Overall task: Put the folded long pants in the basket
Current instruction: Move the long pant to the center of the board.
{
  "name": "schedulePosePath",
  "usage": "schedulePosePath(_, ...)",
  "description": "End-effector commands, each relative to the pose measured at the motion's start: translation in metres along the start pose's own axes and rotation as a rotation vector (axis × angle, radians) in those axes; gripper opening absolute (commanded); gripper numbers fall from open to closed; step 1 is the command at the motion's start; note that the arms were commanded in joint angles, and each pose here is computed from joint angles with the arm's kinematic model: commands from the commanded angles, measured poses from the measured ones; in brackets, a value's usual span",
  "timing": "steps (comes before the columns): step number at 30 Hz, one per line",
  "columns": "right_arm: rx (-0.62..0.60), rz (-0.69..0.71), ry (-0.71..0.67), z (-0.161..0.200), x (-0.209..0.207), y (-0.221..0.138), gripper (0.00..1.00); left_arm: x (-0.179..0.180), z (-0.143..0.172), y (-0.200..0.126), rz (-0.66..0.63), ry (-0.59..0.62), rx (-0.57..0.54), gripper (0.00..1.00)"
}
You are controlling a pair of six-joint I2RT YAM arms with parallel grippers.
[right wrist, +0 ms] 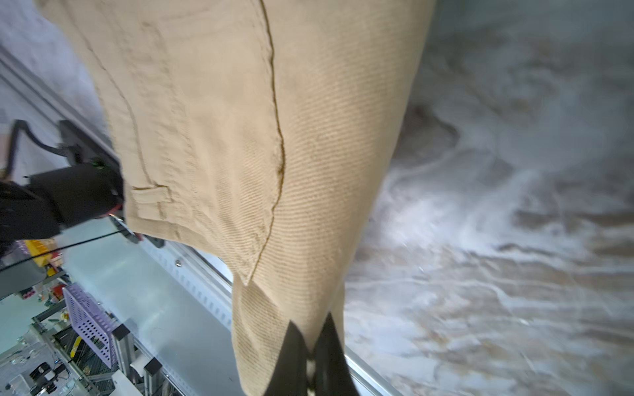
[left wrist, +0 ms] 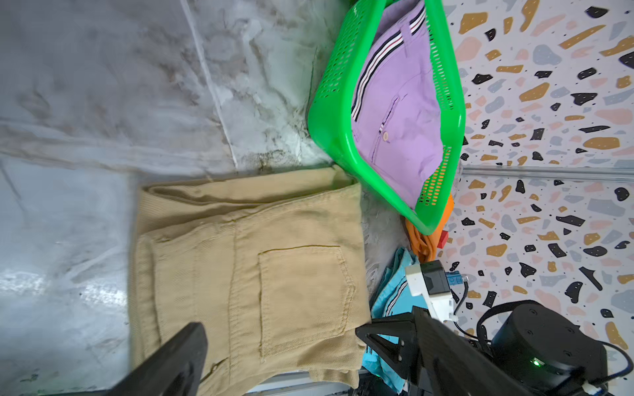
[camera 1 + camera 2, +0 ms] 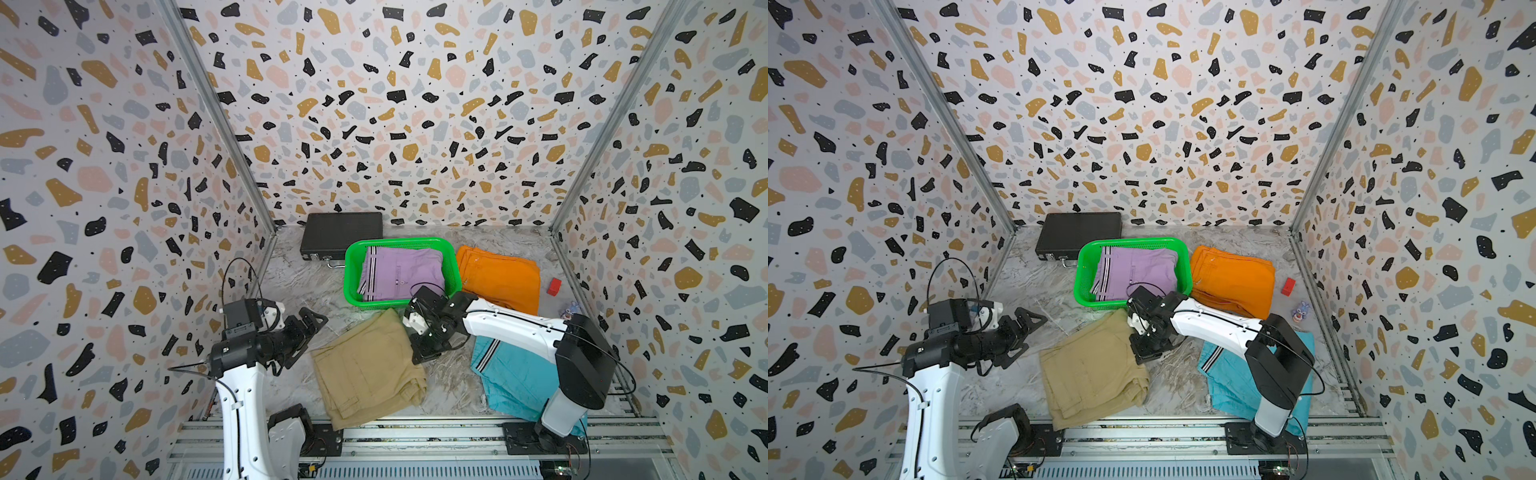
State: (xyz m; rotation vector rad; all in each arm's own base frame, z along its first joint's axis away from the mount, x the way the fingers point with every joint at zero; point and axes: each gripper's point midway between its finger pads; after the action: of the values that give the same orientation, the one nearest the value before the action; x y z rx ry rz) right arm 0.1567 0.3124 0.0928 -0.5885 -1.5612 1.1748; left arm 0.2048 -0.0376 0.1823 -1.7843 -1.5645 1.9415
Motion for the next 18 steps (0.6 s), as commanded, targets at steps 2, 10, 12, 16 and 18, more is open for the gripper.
schedulePosePath(2, 0.003, 0.113, 0.042, 0.022, -0.048, -0.021, 0.00, 0.004, 0.008, 0.024, 0.072, -0.034, 0.074, 1.00)
schedulePosePath(10, 0.016, 0.162, 0.140, 0.041, -0.093, -0.022, 0.00, 0.019, 0.052, 0.084, -0.078, -0.031, 0.366, 1.00)
schedulePosePath(12, 0.001, 0.163, 0.168, 0.041, -0.101, -0.025, 0.00, 0.021, 0.062, 0.098, -0.129, -0.007, 0.403, 1.00)
schedulePosePath(16, -0.014, 0.170, 0.205, 0.043, -0.114, -0.029, 0.00, 0.022, 0.059, 0.117, -0.150, 0.002, 0.368, 1.00)
schedulePosePath(18, -0.007, 0.170, 0.220, 0.046, -0.117, -0.028, 0.00, 0.024, 0.054, 0.122, -0.154, 0.016, 0.340, 1.00)
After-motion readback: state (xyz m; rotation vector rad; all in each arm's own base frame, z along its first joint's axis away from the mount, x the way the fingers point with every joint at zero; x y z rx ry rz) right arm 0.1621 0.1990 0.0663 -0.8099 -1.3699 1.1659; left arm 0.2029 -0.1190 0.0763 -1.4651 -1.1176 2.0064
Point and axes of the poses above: each gripper's point midway between its finger pads, its own y axis out along the fingers, its own x axis along the line the jaws close on, z = x × y, and after that the axes turned 5 degrees about y, right-handed
